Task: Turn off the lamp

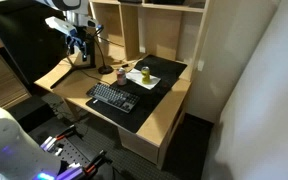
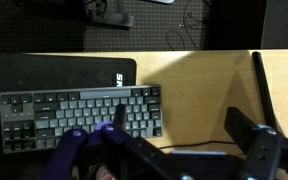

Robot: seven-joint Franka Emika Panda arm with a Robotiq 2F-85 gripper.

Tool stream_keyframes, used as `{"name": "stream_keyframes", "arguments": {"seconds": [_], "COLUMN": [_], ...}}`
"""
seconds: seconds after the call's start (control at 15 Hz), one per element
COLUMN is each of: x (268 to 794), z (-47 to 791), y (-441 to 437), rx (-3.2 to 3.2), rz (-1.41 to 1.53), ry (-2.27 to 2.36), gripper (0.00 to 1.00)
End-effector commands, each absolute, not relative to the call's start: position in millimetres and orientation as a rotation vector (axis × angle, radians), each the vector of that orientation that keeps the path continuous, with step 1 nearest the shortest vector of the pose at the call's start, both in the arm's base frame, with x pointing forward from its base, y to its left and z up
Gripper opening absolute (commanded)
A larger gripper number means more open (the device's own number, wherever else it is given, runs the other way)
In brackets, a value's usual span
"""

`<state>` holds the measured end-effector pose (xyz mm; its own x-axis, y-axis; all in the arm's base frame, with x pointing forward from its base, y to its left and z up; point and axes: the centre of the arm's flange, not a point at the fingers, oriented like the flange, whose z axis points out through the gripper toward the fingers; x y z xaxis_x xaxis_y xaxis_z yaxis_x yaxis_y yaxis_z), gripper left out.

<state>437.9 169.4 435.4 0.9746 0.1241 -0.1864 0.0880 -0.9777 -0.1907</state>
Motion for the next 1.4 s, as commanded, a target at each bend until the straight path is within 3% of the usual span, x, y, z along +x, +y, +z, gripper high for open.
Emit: {"name": "stream_keyframes", "arguments": {"seconds": [0.0, 0.53, 1.0, 1.33], "x": [437.9, 559.6, 567.7, 621.4], "z": [435.4, 415.7, 398.4, 359.2], "y": [169.4, 211.2, 212.6, 243.4], "rx": [-2.94, -2.869, -2.889, -2.878], "rz": [0.294, -0.157, -0.115, -0.283], "ry": [-0.159, 0.316, 0.382, 0.412], "gripper": [1.0, 1.0, 1.0, 1.0]}}
